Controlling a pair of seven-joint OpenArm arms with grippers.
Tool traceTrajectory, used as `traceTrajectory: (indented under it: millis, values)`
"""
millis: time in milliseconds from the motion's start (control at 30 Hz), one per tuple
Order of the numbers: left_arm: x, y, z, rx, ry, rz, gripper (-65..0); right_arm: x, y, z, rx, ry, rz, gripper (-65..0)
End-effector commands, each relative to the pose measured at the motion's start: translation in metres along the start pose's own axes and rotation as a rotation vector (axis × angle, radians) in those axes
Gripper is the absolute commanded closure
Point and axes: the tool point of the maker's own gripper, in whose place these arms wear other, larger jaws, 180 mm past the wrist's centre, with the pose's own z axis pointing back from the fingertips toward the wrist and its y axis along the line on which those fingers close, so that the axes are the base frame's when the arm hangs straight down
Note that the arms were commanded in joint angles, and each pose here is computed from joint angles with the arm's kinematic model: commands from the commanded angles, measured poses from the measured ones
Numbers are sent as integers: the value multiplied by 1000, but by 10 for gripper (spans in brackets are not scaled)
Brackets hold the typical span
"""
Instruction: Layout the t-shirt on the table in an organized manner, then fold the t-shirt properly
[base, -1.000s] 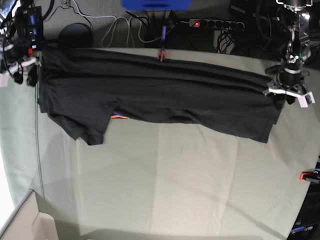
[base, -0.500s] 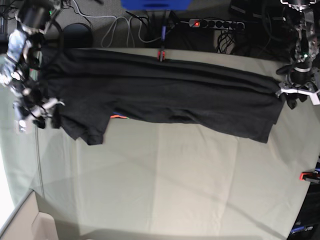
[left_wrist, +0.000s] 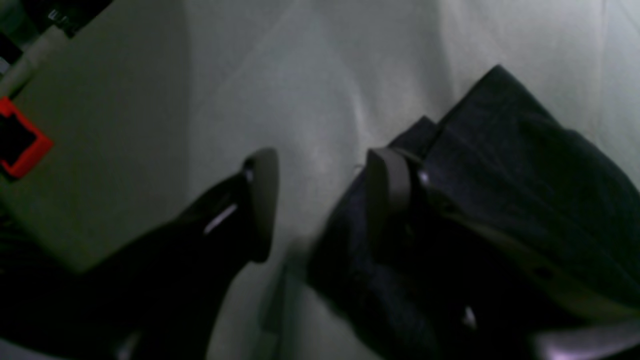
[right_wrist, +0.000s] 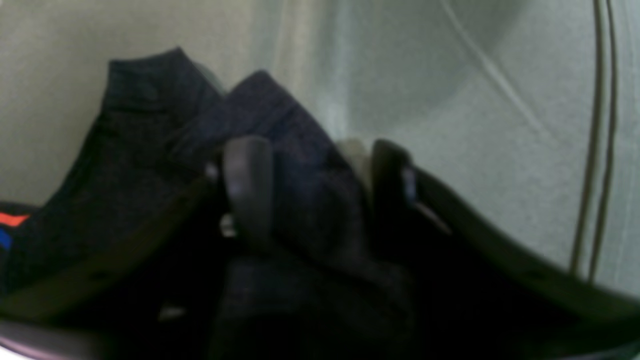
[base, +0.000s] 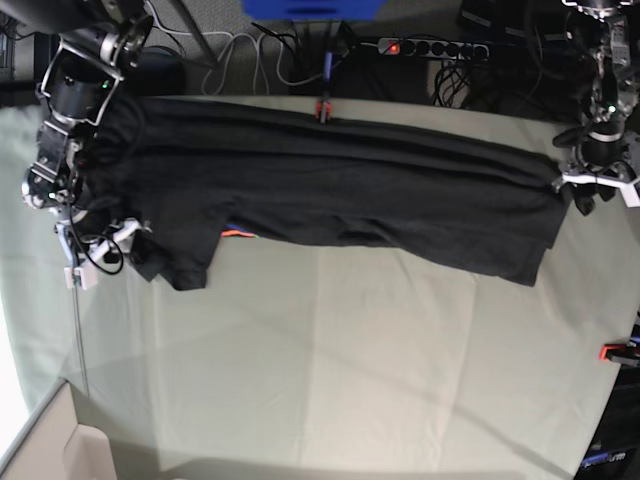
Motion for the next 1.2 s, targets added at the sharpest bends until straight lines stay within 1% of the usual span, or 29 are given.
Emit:
traceTrajectory:
  millis: [0,67,100,200,267,400,467,567,633,700,767,833,967,1033,1167]
  values:
    - [20,1,-2,-4,-55,-19,-281,11,-4,1,-3,-20,15,-196]
    - [21,1,-2,-5,-58,-18,-281,12,-4,2,-5,-23,19,-40]
    - [24,-1,-4,-8,-64,-14,-281,13,-4,3,-7,-25,21,0]
    - [31,-5,-8,-14,-82,-10,-281,27,-11,13,-33,-64,49,0]
    - [33,-6,-9,-16,-86,-2,-281,29,-14,28,-62,-85,96,0]
    - [38,-8,-11,-19,-99,2,-281,34,3,56,-87,-146,165,0]
    - [42,-11,-12,-21,-109,12,-281,36,15,70,-81,-188,163,0]
    - [52,-1,-12,7,-136,35,-283,34,30,96,-70,-238,164,0]
    - [53,2,-12,14,-141,38,-313,28,38,111,-59,-252,157,0]
    - [56,1,-13,12,-148,41,-370,24,44,127,-50,-270,153,0]
    - [58,0,-14,11,-152,44,-431,14,48,137,-38,-262,145,0]
    - [58,-1,-14,8,-152,43,-468,1,50,143,-27,-242,127,0]
    - [58,-3,-15,2,-152,42,-476,-18,48,144,-23,-200,99,0]
    - [65,-7,-18,-4,-166,46,-476,-30,45,141,-26,-172,78,0]
    - [54,-4,-27,20,-141,77,-477,-58,40,138,-24,-108,40,0]
